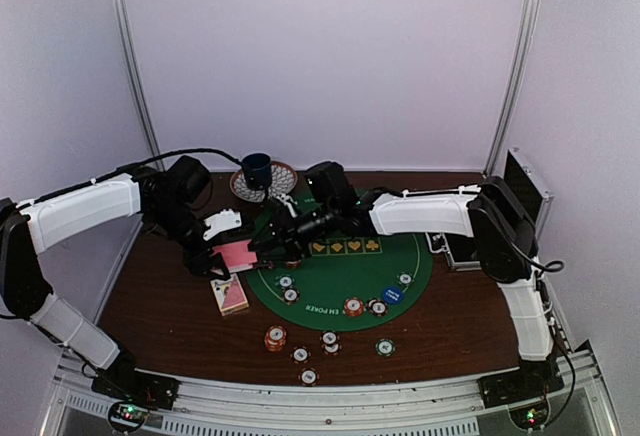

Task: Distribute texas hold em gaming equipment

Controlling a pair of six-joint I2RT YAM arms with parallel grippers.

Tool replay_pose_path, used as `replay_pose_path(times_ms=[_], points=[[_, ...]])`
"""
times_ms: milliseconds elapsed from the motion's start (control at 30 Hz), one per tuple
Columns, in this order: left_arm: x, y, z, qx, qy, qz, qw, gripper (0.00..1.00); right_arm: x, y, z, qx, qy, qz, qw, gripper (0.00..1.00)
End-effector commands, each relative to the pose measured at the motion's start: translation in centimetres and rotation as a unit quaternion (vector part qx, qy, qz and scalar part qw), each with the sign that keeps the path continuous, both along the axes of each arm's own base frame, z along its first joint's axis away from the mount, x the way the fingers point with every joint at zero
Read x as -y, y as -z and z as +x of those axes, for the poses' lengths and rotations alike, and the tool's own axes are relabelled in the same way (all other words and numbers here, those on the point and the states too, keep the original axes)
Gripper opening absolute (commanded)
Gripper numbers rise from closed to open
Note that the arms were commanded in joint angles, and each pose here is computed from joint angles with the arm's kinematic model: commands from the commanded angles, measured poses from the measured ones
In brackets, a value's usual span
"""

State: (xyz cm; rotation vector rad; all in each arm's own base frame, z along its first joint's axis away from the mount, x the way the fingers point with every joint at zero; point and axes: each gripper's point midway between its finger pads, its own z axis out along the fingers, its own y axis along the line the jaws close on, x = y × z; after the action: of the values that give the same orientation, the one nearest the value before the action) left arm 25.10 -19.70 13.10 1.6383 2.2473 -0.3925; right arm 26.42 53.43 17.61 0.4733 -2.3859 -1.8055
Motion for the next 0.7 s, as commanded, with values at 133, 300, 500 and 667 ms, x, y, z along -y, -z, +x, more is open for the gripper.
replay_pose_path(times_ms=[133,300,500,667], points=[[0.4,-1.7,0.7,0.026,0.005,-0.019,0.999,0.09,-1.4,-1.2,-0.4,0.0,-0.014,0.03,0.999,0.31],[0.3,-1.7,0.7,0.028,0.004,-0.016,0.999,0.09,-1.6,-1.5,-0.4,-0.008,-0.016,0.04,0.999,0.15],[0.1,-1.6,0.7,0.03,0.003,-0.011,0.999,0.09,-0.8,-2.2,0.7,-0.013,0.0,0.053,0.999,0.01],[-0.1,-1.6,0.6,0.032,0.001,-0.008,0.999,0.09,0.2,-2.7,1.9,-0.017,0.017,0.064,0.998,0.0]])
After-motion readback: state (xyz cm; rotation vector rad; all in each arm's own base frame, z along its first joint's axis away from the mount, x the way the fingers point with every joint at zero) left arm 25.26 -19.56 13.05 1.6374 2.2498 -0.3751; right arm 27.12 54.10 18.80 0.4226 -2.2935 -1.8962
